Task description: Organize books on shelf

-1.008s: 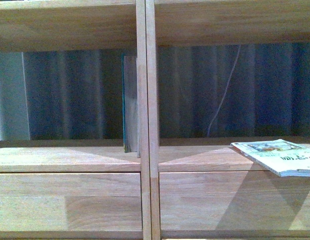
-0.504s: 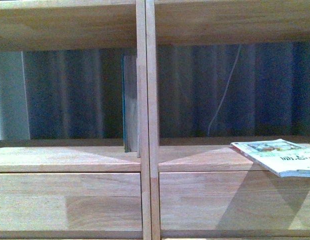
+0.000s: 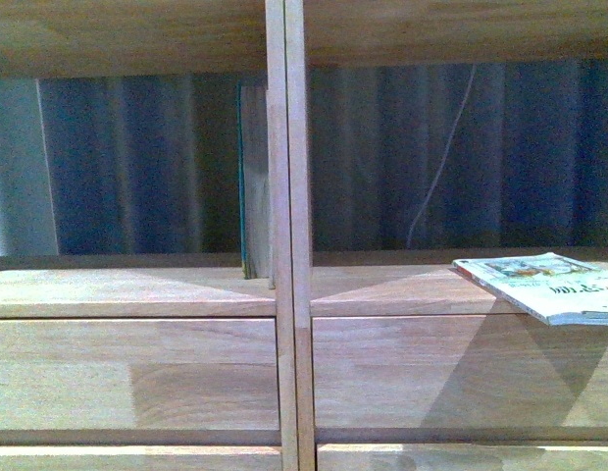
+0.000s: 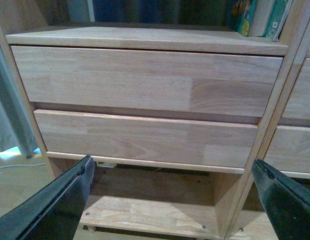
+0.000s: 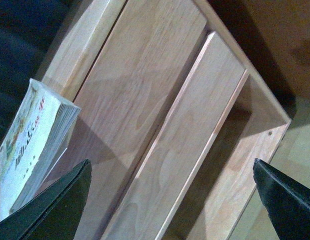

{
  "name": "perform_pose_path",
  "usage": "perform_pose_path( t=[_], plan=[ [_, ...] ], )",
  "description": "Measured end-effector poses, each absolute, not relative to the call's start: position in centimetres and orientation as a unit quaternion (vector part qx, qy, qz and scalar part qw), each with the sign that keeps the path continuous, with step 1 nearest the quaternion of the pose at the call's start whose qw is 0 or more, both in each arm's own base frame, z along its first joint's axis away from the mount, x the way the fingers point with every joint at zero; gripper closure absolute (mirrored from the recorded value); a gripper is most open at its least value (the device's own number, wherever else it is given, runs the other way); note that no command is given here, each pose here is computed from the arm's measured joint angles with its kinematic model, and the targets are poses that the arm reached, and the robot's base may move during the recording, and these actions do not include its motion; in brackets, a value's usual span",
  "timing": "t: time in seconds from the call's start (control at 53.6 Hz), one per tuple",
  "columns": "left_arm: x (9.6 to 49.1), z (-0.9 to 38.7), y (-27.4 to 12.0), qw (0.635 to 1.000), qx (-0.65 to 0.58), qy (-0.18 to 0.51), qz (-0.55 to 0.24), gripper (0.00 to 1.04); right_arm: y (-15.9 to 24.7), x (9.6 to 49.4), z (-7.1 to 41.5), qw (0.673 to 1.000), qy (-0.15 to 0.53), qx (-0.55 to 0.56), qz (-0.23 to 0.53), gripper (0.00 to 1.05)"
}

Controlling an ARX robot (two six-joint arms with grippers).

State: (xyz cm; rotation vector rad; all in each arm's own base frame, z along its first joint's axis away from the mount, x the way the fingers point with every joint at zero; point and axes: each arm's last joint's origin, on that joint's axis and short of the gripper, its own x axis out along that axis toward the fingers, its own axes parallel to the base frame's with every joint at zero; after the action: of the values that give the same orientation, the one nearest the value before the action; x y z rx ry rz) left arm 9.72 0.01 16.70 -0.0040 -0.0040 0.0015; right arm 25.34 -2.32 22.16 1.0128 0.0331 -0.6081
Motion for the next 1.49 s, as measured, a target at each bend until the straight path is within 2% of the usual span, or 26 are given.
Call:
perform_pose_path(
  t=[0.299, 0.653, 0.989, 1.399, 1.493],
  plan=[
    [9.7, 16.7, 0.0, 1.000, -0.002, -0.002, 0.001, 0.07, -1.5, 31.1, 24.5, 0.794, 0.008, 0.558, -0.240, 0.07],
    [9.7, 16.7, 0.0, 1.000, -0.002, -0.002, 0.001, 0.07, 1.4, 35.8, 23.8, 0.767, 0.038, 0.606, -0.209, 0.07],
    [9.7, 16.7, 0.0, 1.000, -0.002, -0.002, 0.001, 0.07, 0.1, 38.1, 24.1, 0.750, 0.019, 0.624, -0.220, 0.07],
    [9.7, 16.7, 0.0, 1.000, -0.002, -0.002, 0.001, 0.07, -0.8, 40.0, 25.1, 0.746, 0.008, 0.629, -0.219, 0.07],
    [9.7, 16.7, 0.0, 1.000, -0.002, -0.002, 0.001, 0.07, -1.0, 40.1, 25.2, 0.746, 0.005, 0.628, -0.221, 0.20]
  ],
)
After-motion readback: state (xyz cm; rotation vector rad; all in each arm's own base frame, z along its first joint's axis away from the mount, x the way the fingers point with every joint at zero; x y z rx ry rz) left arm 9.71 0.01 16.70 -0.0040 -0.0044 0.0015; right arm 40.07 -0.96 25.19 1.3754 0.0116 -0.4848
